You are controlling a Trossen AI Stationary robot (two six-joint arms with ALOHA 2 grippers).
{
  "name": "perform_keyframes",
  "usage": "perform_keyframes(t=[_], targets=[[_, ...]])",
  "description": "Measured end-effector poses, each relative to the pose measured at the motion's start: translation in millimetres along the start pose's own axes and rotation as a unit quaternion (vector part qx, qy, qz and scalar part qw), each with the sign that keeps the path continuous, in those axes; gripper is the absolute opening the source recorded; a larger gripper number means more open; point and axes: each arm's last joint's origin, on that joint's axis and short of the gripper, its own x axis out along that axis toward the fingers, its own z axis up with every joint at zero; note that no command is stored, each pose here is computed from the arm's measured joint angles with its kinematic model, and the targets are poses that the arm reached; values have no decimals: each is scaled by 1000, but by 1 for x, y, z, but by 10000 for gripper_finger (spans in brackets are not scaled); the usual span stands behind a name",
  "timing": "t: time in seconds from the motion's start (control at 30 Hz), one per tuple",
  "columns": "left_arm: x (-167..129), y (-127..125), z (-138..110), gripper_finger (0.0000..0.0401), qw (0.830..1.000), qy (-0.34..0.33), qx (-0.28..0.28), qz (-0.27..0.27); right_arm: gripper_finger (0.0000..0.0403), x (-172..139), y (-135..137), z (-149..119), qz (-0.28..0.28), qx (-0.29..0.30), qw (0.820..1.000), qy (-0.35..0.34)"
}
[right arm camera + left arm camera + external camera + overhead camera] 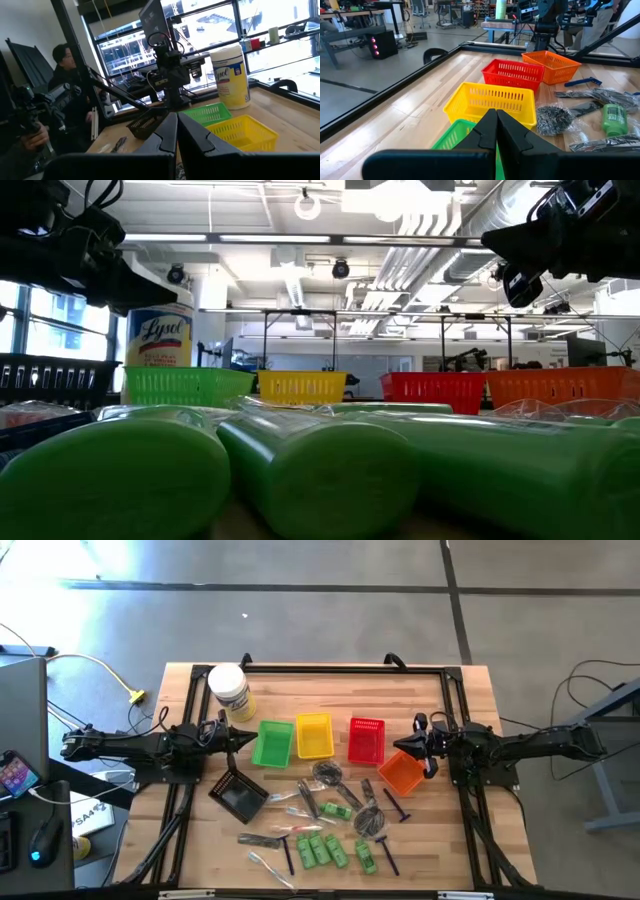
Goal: Pick & Place Travel size toiletries
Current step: Put the green shampoo into yellow basket
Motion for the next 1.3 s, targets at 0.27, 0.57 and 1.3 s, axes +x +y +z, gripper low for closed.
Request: perform_keyframes(t=[0.27, 0.57, 1.3], targets=[[0, 0, 0, 2, 1000, 1, -15, 0, 4, 0, 0, 1, 1, 1, 1000, -6], [0, 0, 0, 2, 1000, 0, -17, 0, 4, 0, 0, 1, 2, 2, 1000, -7], [0, 0, 3, 2, 1000, -12, -21, -1, 4, 0, 0, -2, 10, 17, 1000, 16]])
